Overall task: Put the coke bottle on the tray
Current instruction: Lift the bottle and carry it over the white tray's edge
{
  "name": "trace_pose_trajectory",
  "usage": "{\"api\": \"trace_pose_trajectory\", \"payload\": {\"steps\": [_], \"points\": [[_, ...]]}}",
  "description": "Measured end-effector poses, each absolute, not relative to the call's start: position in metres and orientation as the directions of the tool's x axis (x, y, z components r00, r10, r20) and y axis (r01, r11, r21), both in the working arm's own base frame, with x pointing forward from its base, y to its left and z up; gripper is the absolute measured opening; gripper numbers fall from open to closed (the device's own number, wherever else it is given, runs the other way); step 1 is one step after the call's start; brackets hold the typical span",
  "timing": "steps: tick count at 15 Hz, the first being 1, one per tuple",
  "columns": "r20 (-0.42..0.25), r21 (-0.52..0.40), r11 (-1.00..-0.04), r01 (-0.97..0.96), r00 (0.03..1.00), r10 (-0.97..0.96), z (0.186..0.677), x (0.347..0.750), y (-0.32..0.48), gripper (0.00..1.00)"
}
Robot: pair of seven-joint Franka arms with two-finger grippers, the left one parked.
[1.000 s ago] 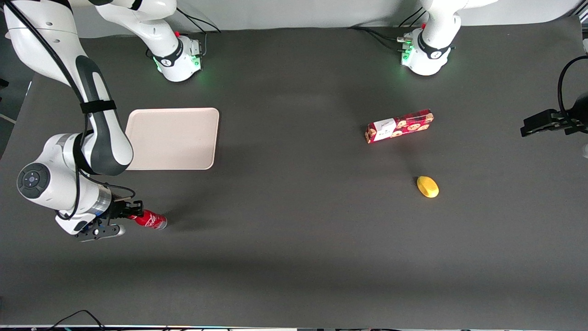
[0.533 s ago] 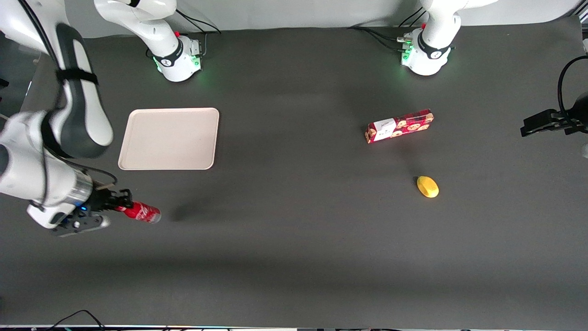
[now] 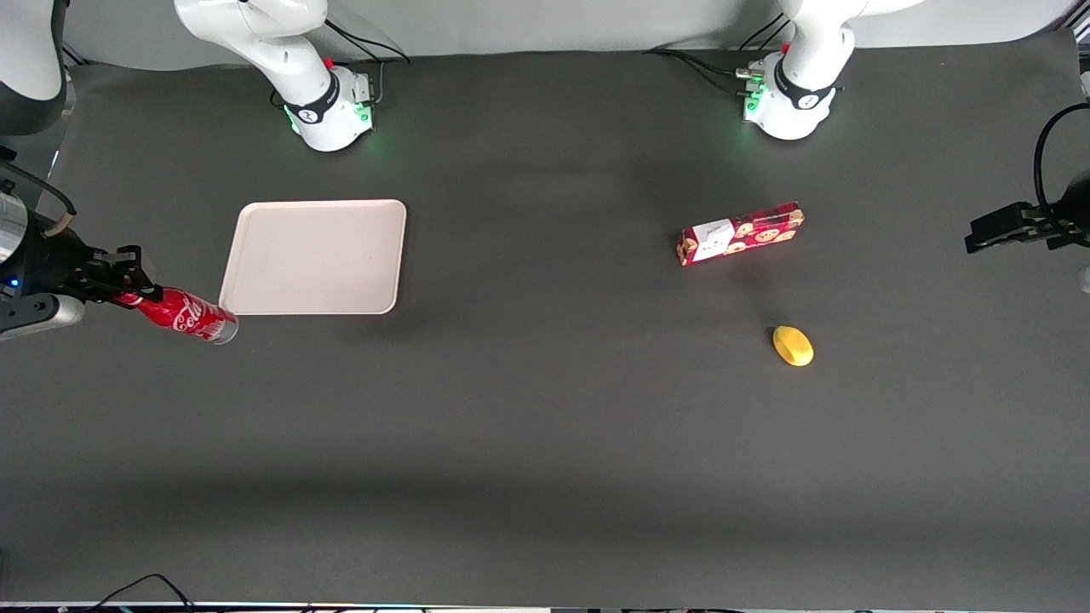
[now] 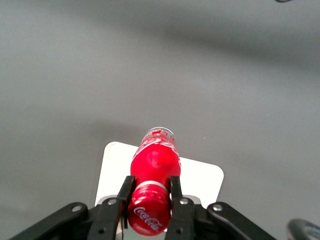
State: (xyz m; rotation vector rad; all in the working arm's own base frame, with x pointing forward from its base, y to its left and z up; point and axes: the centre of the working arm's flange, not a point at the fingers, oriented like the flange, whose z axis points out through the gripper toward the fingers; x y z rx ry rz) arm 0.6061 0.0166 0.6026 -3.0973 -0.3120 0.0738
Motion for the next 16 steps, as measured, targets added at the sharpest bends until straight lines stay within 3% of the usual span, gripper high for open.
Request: {"api": "trace_pose_trajectory", "payload": {"steps": [4,7,13,16], "points": [[-0.111,-0.03,-0.985,0.173,0.978,0.175,0.563,0.613,-0.003,0.33],[-0.067,0.002,-0.987,0.16,0.985,0.159,0.523,0.6,-0.037,0.33],[-0.012,0.002,-0.994,0.105,0.994,0.105,0.437,0.498,-0.076,0.33],[-0.024,-0.005,-0.993,0.116,0.993,0.116,0.4,0.464,-0.082,0.33]]}}
